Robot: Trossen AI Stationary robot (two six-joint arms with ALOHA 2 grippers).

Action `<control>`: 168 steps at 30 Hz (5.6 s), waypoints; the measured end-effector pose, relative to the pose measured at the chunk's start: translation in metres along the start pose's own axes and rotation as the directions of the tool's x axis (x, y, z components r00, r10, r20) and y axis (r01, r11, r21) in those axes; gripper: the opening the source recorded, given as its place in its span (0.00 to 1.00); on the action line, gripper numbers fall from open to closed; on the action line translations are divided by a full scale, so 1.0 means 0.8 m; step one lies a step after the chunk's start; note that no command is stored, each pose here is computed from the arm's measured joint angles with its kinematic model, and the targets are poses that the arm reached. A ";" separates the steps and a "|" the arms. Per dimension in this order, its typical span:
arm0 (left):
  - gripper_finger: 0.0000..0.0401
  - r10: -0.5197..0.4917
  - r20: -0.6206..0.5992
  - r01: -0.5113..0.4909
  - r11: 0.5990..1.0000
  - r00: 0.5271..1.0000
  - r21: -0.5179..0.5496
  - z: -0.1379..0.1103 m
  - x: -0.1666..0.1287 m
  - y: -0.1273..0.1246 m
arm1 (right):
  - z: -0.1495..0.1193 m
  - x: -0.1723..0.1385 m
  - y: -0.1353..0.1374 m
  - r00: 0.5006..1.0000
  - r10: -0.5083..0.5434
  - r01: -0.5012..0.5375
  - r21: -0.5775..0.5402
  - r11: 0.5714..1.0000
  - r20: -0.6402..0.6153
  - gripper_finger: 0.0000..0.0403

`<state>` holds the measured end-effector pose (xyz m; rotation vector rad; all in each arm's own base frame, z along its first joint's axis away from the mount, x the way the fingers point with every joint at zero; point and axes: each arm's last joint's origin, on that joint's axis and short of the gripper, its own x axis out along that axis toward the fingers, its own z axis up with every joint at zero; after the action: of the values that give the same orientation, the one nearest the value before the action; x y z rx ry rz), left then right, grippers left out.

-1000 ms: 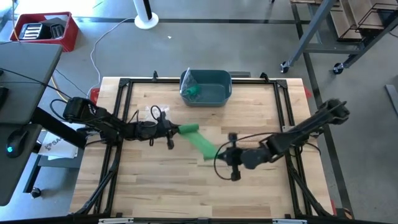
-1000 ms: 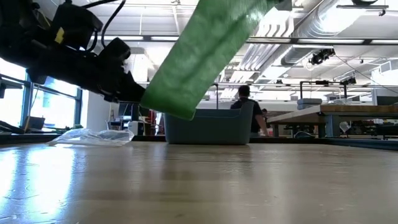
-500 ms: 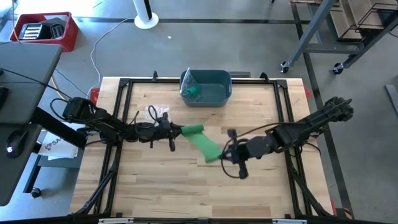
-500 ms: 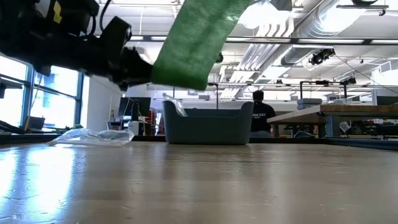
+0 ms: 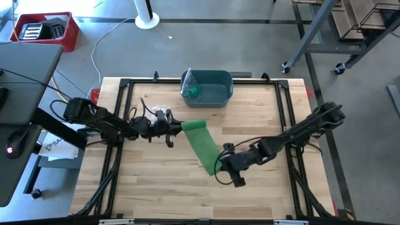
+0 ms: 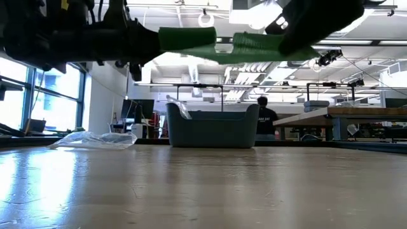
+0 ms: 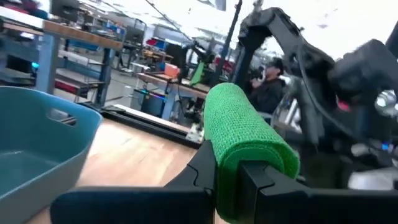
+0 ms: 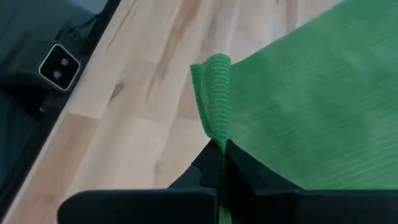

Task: Roll bandage
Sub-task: Roll the green bandage

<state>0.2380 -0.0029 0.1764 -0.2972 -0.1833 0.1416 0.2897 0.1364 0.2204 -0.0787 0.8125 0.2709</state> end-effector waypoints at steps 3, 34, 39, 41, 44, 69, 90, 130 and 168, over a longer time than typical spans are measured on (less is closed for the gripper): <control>0.04 0.050 0.021 -0.050 0.999 0.999 -0.013 0.002 0.001 0.005 | -0.003 0.007 0.013 0.999 0.046 -0.046 0.016 0.999 -0.006 0.00; 0.04 -0.015 -0.412 0.098 0.978 0.911 0.182 -0.043 0.008 -0.043 | 0.146 -0.175 -0.098 0.781 -0.594 0.607 -0.010 0.795 0.192 0.00; 0.04 -0.011 -0.414 0.091 0.981 0.910 0.173 -0.042 0.011 -0.046 | 0.141 -0.173 -0.137 0.794 -0.589 0.590 0.046 0.806 0.148 0.00; 0.04 0.003 -0.425 0.081 0.981 0.905 0.178 -0.043 0.011 -0.044 | 0.135 -0.168 -0.147 0.791 -0.601 0.599 0.051 0.799 0.118 0.00; 0.04 -0.031 -0.428 0.111 0.980 0.903 0.163 -0.043 0.011 -0.046 | 0.124 -0.161 -0.161 0.790 -0.609 0.605 0.066 0.793 0.076 0.00; 0.04 0.182 -0.325 -0.146 0.980 0.928 0.133 -0.025 0.028 0.002 | 0.130 -0.140 0.050 0.906 0.297 -0.178 -0.366 0.913 0.302 0.00; 0.04 -0.002 -0.432 0.047 0.994 0.902 0.094 -0.052 0.014 -0.045 | 0.165 -0.176 -0.053 0.889 -0.225 0.301 -0.139 0.943 0.399 0.00; 0.04 -0.085 -0.411 0.137 0.986 0.908 0.100 -0.044 0.020 -0.038 | 0.158 -0.182 -0.003 0.963 -0.133 0.154 -0.073 0.985 0.234 0.00; 0.04 -0.385 -0.252 0.404 0.915 0.888 0.023 -0.035 -0.008 -0.123 | -0.033 0.029 -0.105 0.955 0.086 -0.149 0.209 0.966 0.284 0.31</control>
<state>0.2485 -0.1048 0.1788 -0.1945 0.0082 -0.2932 0.3086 0.0555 0.1826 0.2216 0.5686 0.2925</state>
